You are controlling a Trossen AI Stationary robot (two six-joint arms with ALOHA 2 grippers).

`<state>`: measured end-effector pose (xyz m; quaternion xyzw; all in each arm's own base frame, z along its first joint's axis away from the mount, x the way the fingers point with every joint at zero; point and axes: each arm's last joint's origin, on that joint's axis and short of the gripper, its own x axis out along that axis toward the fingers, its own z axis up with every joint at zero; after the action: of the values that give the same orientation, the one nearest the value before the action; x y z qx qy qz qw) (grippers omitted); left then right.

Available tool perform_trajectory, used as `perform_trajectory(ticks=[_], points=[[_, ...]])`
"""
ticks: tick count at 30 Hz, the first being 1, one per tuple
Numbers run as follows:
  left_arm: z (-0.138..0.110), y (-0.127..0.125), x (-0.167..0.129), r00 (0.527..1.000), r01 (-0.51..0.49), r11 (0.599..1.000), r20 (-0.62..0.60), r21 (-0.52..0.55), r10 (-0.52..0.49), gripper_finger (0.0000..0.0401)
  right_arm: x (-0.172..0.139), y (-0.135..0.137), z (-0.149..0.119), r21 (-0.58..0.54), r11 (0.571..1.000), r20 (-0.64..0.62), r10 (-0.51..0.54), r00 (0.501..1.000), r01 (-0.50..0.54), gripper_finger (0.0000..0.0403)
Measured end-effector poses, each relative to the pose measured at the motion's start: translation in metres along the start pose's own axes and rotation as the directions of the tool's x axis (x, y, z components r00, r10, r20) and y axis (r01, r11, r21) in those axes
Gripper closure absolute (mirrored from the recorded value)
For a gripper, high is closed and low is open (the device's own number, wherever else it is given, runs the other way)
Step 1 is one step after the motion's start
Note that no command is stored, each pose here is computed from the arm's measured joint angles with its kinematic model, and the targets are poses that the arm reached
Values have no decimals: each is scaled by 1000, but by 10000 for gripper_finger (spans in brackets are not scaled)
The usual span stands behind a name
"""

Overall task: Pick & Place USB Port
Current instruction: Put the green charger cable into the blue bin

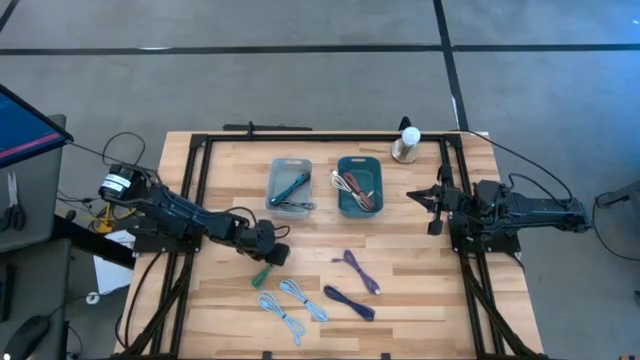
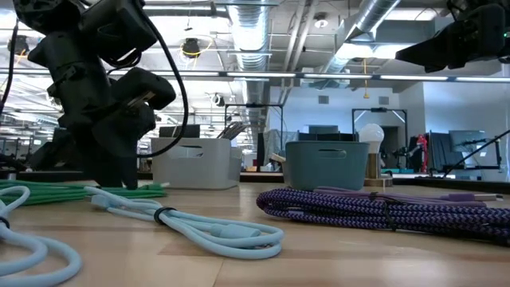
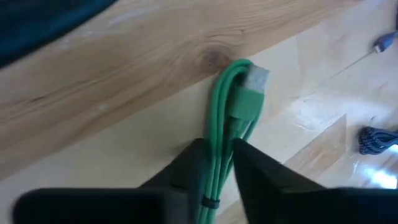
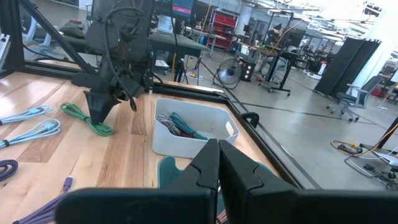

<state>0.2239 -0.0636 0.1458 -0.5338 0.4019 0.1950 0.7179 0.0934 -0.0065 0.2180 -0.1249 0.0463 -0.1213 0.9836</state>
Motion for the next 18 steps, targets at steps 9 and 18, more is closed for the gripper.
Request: perform_trajectory(ticks=[9, 18], points=[[0, -1, 0, 1000, 6, 999, 26, 54, -7, 384, 0, 0, 0, 0, 1000, 0, 0, 1000, 0, 403], [8, -15, -13, 980, 80, 976, 160, 201, -114, 393, 0, 0, 0, 0, 1000, 0, 0, 1000, 0, 403]])
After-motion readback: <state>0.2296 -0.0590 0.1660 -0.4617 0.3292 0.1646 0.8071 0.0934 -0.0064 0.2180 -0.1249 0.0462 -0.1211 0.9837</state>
